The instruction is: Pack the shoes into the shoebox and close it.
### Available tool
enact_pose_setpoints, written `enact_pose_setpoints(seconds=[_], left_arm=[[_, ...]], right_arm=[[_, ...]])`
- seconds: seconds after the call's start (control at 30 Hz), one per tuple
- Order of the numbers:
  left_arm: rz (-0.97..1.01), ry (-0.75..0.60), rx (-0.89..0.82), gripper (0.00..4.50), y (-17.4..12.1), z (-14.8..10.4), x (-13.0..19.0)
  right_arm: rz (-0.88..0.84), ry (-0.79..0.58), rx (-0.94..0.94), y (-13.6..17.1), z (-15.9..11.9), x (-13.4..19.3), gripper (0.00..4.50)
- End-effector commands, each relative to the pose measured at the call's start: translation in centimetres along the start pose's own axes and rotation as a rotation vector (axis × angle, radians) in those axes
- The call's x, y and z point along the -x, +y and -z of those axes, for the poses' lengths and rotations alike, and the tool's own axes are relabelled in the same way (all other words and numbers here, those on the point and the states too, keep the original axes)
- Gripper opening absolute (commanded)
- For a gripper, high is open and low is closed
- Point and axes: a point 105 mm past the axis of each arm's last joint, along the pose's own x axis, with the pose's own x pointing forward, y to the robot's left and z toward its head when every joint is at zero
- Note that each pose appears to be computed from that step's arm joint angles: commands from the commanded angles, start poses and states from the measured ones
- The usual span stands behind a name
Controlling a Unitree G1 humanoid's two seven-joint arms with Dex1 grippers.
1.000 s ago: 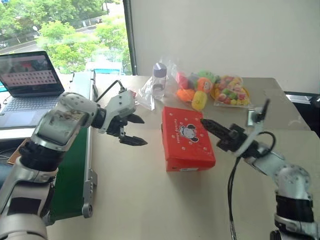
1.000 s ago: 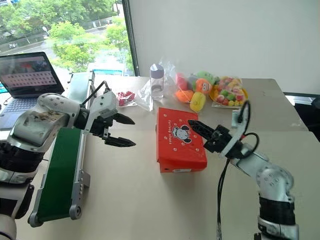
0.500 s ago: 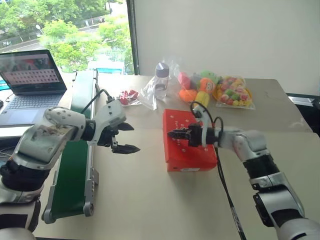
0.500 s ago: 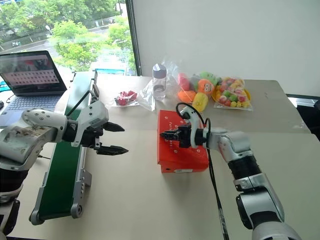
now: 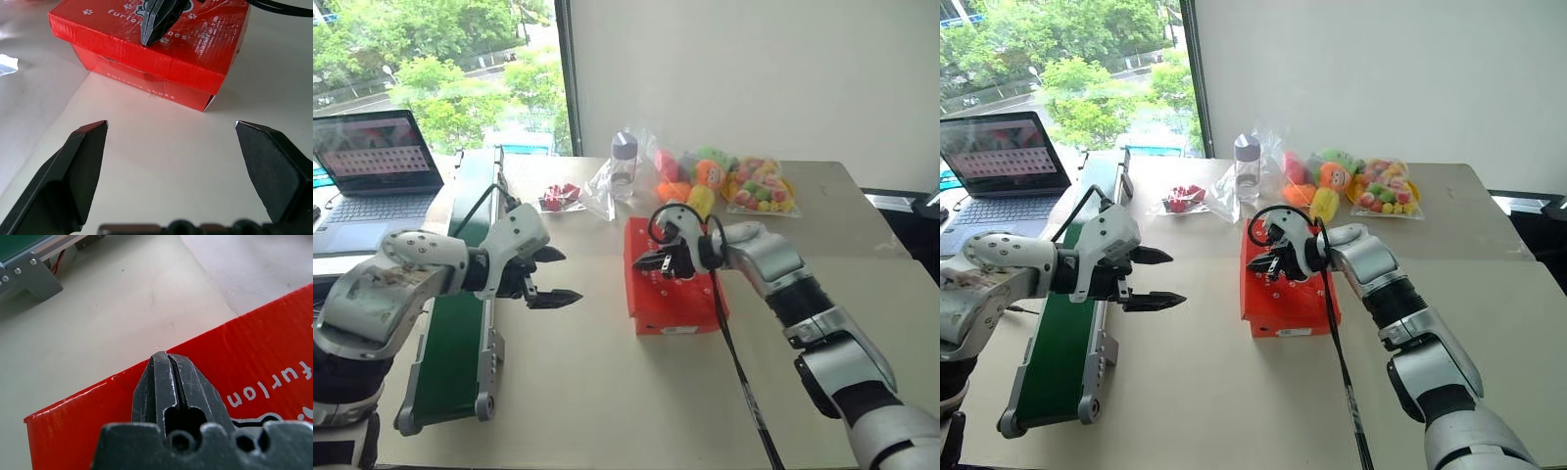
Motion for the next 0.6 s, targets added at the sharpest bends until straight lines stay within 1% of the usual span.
enact_pose_setpoints(seconds=[0.03,0.17,0.23,0.3,0.37,0.6], left_arm=[[-0.013,-0.018,-0.025,4.45,0.1,-0.4,-0.3],[-0.021,-0.041,-0.039,4.45,0.9,0.0,-2.2],[-0.043,-0.066,-0.051,4.45,1.4,-0.3,-3.1],[-0.064,-0.108,-0.008,4.45,2.2,-0.4,-4.4],[-0.064,-0.110,0.021,4.45,2.7,0.3,-5.6],[-0.071,-0.115,0.020,4.45,3.9,0.8,-5.2]], right_arm=[[0.014,0.110,-0.109,-0.2,3.9,-0.2,0.00],[0.032,0.019,-0.118,-0.7,1.2,1.4,0.00],[0.045,-0.001,-0.118,-0.8,0.6,2.0,0.00],[0.069,-0.025,-0.109,-1.0,-0.4,2.8,0.00],[0.092,-0.051,-0.101,-1.1,-1.6,4.1,0.00],[0.149,-0.088,-0.102,-1.3,-2.9,6.5,0.00]])
